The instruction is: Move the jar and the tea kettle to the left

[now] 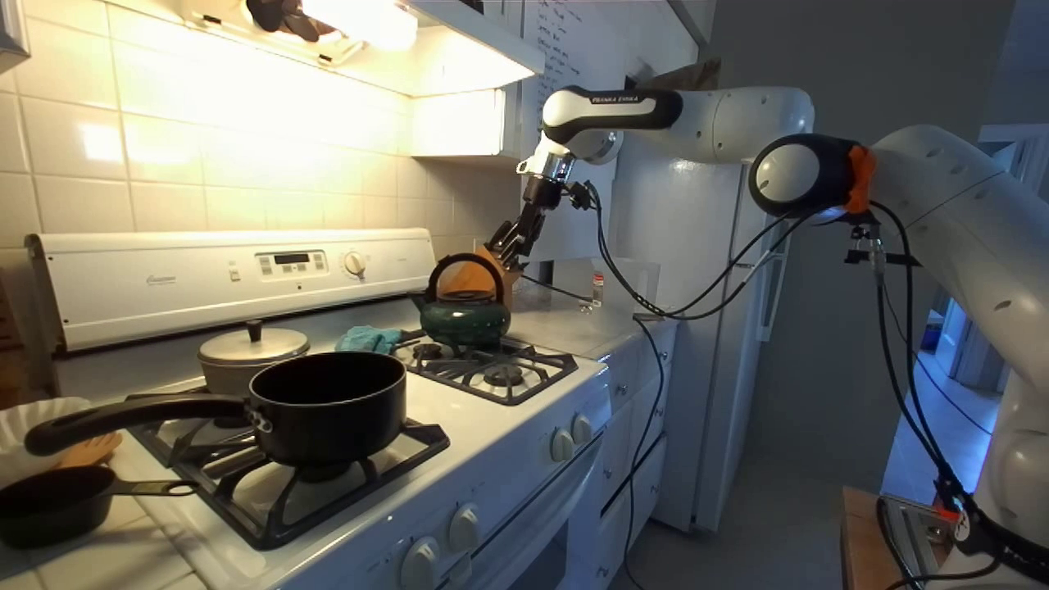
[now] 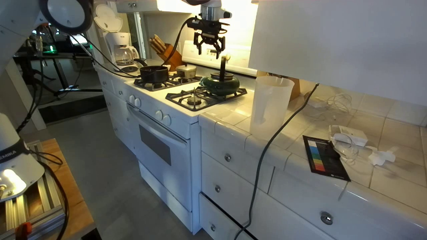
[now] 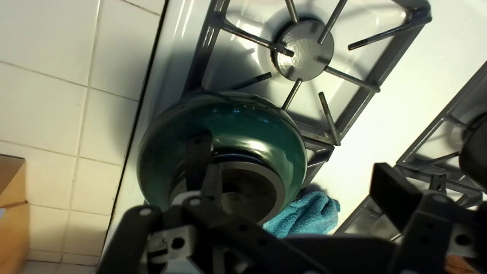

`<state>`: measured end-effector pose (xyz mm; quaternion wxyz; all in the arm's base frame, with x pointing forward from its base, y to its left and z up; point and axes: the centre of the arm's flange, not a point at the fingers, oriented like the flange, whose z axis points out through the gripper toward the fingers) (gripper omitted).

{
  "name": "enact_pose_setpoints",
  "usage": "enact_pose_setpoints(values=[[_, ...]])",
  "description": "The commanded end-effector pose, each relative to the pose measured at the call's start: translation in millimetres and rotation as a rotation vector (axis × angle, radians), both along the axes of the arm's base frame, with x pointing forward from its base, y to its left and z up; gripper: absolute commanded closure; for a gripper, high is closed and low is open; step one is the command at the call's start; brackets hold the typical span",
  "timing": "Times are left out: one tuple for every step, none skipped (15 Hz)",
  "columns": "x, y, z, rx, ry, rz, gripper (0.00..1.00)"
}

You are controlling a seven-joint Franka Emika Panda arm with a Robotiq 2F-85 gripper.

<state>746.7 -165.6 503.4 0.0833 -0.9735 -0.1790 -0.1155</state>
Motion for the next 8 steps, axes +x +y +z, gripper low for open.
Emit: enact_pose_setpoints(values=[[10, -12, 4, -0.040, -0.027, 0.022, 0.00], [15, -18, 6, -0.079, -0.035, 0.039, 0.00], [19, -23, 6, -0.108, -0.049, 0.059, 0.00], [26, -29, 9, -0.147, -0.063, 0.082, 0.00], [35, -33, 12, -0.186, -0.084, 0.116, 0.00], [40, -36, 13, -0.222, -0.101, 0.145, 0.00], [49, -38, 13, -0.260, -0.130, 0.177, 0.00], [61, -37, 14, -0.281, -0.164, 0.210, 0.00]])
